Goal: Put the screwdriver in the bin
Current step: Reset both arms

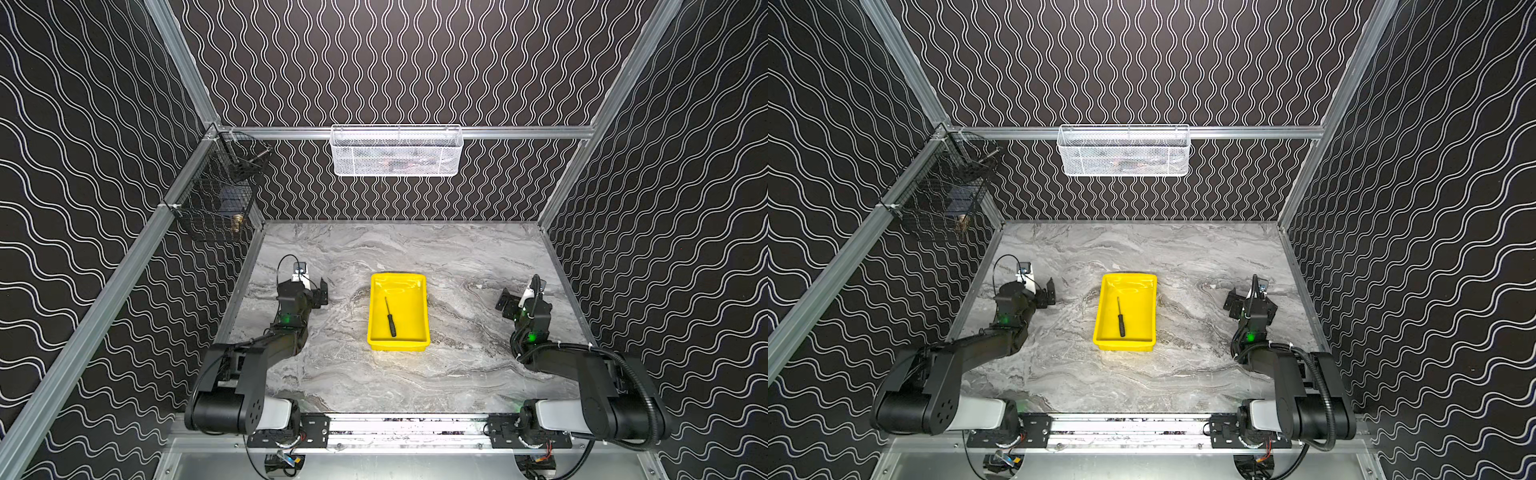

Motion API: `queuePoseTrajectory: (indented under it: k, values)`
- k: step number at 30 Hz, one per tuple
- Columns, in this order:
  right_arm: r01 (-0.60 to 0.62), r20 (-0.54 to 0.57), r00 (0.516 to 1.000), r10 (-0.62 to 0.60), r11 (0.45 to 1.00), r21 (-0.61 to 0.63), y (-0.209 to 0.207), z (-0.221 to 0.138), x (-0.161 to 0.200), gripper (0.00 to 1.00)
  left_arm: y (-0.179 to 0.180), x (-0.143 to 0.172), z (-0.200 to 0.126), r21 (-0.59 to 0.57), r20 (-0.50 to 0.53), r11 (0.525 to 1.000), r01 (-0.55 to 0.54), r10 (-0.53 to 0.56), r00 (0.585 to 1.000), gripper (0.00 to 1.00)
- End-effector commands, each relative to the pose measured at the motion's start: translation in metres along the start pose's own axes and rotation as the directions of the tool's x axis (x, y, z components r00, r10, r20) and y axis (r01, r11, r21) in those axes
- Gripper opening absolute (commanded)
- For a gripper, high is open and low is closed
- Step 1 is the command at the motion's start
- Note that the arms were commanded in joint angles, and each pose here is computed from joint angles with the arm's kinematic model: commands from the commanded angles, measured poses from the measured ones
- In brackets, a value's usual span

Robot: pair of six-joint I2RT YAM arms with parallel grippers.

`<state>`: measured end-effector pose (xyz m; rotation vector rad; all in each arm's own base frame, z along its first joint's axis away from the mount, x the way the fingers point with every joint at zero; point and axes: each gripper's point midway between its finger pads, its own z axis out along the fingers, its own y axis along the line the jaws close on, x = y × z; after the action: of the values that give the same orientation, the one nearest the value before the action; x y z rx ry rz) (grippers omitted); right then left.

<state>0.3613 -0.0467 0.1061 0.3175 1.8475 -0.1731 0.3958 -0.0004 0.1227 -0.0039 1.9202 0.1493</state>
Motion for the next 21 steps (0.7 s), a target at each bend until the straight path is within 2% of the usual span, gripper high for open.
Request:
queuePoseTrajectory:
  k: [1, 4, 6, 9, 11, 12, 16, 18, 21]
  values:
    - [0.014, 0.117, 0.993, -0.006, 0.998, -0.065, 0.013, 0.004, -0.022, 0.99, -0.002, -0.014, 0.0, 0.009, 0.048, 0.999, -0.033, 0.032, 0.998, 0.99]
    - [0.021, 0.167, 0.986, -0.006, 0.996, -0.088, 0.015, 0.007, -0.019, 0.99, 0.0, 0.001, -0.007, 0.003, 0.041, 1.0, -0.024, 0.024, 0.999, 0.99]
    - [0.0, 0.067, 0.998, 0.007, 0.995, -0.102, 0.014, 0.015, -0.009, 0.99, 0.003, 0.019, -0.01, -0.012, 0.026, 1.0, -0.026, 0.026, 0.999, 0.99]
    - [0.008, 0.134, 0.991, 0.008, 0.993, -0.115, 0.013, 0.011, -0.016, 0.99, 0.001, 0.015, -0.007, -0.004, 0.065, 1.0, -0.015, 0.015, 0.998, 0.99]
    - [0.002, 0.096, 0.995, 0.008, 0.994, -0.107, 0.012, 0.013, -0.012, 0.99, -0.006, 0.022, 0.004, 0.029, 0.031, 0.999, -0.039, 0.038, 0.999, 0.99]
    - [0.001, 0.084, 0.996, 0.008, 0.994, -0.108, 0.013, 0.014, -0.011, 0.99, -0.01, 0.024, 0.006, 0.045, 0.048, 0.998, -0.05, 0.048, 0.998, 0.99]
    - [0.011, 0.125, 0.992, 0.003, 0.994, -0.111, 0.013, 0.012, -0.015, 0.99, 0.002, 0.039, 0.005, -0.028, 0.092, 0.999, -0.016, 0.019, 0.996, 0.99]
    - [0.011, 0.102, 0.995, 0.001, 0.994, -0.108, 0.013, 0.013, -0.013, 0.99, 0.001, 0.045, 0.017, -0.03, -0.004, 0.999, -0.021, 0.021, 1.0, 0.99]
    - [0.013, 0.128, 0.992, 0.001, 0.994, -0.112, 0.013, 0.012, -0.016, 0.99, 0.0, 0.045, 0.019, -0.034, -0.002, 0.999, -0.027, 0.027, 1.0, 0.99]
